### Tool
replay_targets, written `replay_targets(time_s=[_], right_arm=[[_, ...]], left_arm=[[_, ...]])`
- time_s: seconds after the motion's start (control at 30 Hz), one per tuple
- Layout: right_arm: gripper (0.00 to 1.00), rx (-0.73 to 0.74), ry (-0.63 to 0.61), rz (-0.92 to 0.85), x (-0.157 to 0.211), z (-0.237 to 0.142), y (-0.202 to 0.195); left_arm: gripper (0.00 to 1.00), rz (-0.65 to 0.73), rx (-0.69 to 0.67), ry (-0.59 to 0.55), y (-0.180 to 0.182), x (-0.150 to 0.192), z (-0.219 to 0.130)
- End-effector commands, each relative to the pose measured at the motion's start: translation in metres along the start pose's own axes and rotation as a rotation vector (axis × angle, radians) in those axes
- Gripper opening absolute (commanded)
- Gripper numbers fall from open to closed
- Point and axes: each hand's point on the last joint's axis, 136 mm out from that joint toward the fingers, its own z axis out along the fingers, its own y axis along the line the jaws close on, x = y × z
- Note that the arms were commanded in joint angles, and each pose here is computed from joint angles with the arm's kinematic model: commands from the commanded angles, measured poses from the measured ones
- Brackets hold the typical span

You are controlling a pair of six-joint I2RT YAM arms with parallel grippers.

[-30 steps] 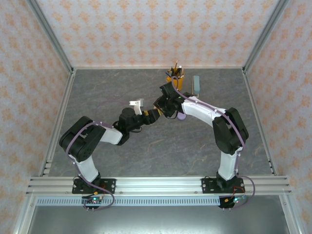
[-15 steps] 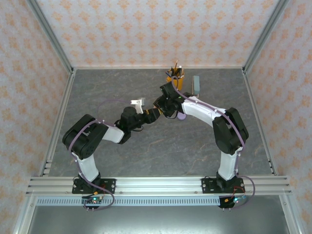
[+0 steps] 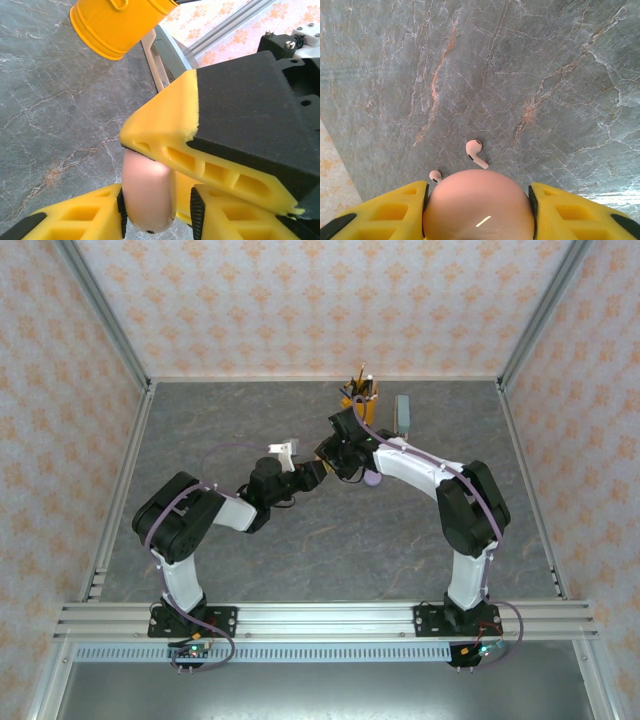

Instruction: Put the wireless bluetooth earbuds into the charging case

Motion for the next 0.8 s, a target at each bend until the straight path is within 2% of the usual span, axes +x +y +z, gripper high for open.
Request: replay_targets(time_s=[0.0,0.2,0.4,0.5,0.63,0.77], right_arm=[[0.46,-0.038,-0.005,0.007,-0.0003,-0.0112,0.0083],[0.46,-0.049,-0.003,0.006,0.0002,-0.0128,0.0109],[0.47,-0.064,-0.003,0.004,0.0003,-0.0168,0.0147],[0.46,-0.066,-0.002,0.003,0.0006,-0.0172,0.0149],[0.46,-0.071,0.006,0.003,0.0020,-0.0171,0.0153],[0.46,-0.079,0.009,0.006,0.0029,-0.0178,0.0161]], left_arm=[[0.35,0.023,0.058,-0.038,-0.0193,-0.0134,0.0052],[0.22,0.022,0.064,-0.036,-0.0214,-0.0145,0.0064],[0.16,0.028,0.068,-0.027,-0.0236,-0.0145,0.0069],[0.17,0.028,0.064,-0.030,-0.0235,-0.0151,0.0070],[0.28,0.024,0.055,-0.038,-0.0225,-0.0177,0.0075],[0.33,0.022,0.052,-0.052,-0.0229,-0.0210,0.0082]])
